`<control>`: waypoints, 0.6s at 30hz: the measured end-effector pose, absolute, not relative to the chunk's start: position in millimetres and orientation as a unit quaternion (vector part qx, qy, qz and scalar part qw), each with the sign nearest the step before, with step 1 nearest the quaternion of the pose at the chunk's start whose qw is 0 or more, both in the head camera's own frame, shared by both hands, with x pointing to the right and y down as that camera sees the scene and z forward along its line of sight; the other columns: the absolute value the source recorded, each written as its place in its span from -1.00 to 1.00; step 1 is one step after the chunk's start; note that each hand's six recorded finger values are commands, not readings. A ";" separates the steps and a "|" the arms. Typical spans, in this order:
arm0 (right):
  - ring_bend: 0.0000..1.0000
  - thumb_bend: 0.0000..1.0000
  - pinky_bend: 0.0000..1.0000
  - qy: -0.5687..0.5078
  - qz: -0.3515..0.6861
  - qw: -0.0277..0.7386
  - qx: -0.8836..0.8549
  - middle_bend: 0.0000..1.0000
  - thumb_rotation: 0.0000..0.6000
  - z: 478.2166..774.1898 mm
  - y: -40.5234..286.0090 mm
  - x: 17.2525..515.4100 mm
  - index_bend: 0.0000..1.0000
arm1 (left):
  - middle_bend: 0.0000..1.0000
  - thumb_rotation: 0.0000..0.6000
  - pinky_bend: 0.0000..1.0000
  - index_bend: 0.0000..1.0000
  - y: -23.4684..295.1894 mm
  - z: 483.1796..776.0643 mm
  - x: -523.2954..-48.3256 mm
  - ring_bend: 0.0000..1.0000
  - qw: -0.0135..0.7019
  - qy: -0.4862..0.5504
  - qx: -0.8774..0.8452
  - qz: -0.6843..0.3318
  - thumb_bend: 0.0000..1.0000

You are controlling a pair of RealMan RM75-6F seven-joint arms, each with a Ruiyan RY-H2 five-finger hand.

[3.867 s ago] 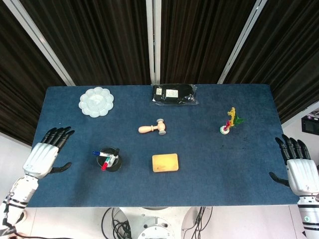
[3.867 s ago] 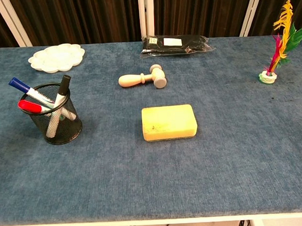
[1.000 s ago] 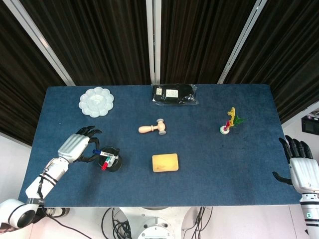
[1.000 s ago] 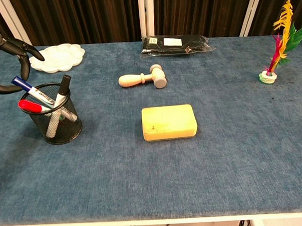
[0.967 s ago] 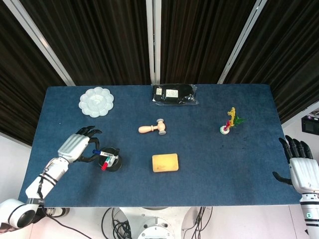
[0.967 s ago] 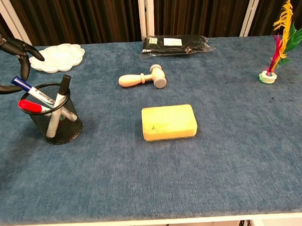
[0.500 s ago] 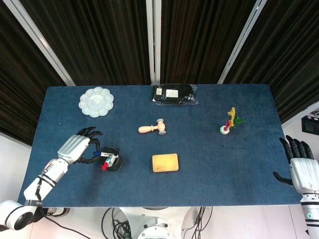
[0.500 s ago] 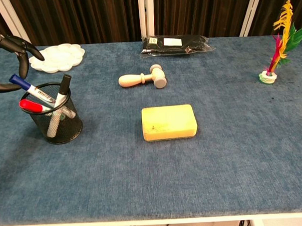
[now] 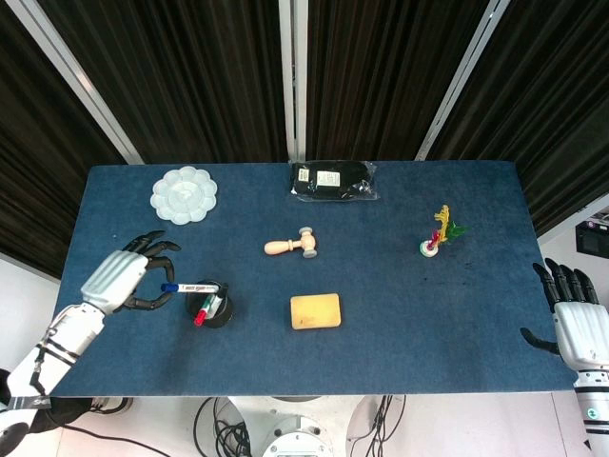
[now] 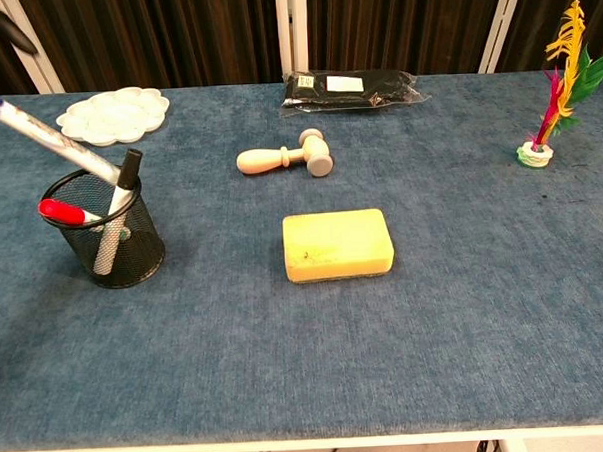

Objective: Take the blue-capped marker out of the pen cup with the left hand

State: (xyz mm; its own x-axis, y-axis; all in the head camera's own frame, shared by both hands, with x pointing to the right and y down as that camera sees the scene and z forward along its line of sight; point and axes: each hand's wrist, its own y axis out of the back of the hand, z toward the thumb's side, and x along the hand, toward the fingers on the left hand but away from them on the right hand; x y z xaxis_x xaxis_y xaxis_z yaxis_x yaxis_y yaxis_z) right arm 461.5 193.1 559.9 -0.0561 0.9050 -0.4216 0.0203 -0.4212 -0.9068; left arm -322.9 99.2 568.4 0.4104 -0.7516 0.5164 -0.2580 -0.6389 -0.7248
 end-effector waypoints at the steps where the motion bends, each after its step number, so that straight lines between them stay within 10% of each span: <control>1: -1.00 -0.83 -1.00 -0.397 0.608 0.364 -0.583 -1.00 1.00 559.7 193.1 461.0 -1.00 | -0.59 1.00 -0.76 0.28 98.2 562.2 -324.9 -0.98 0.282 0.325 -0.790 -0.436 -0.27; 18: -1.00 -0.82 -1.00 -0.391 0.608 0.362 -0.588 -1.00 1.00 566.0 192.7 457.4 -1.00 | -0.53 1.00 -0.75 0.34 70.0 555.3 -326.0 -0.96 0.229 0.358 -0.812 -0.399 -0.26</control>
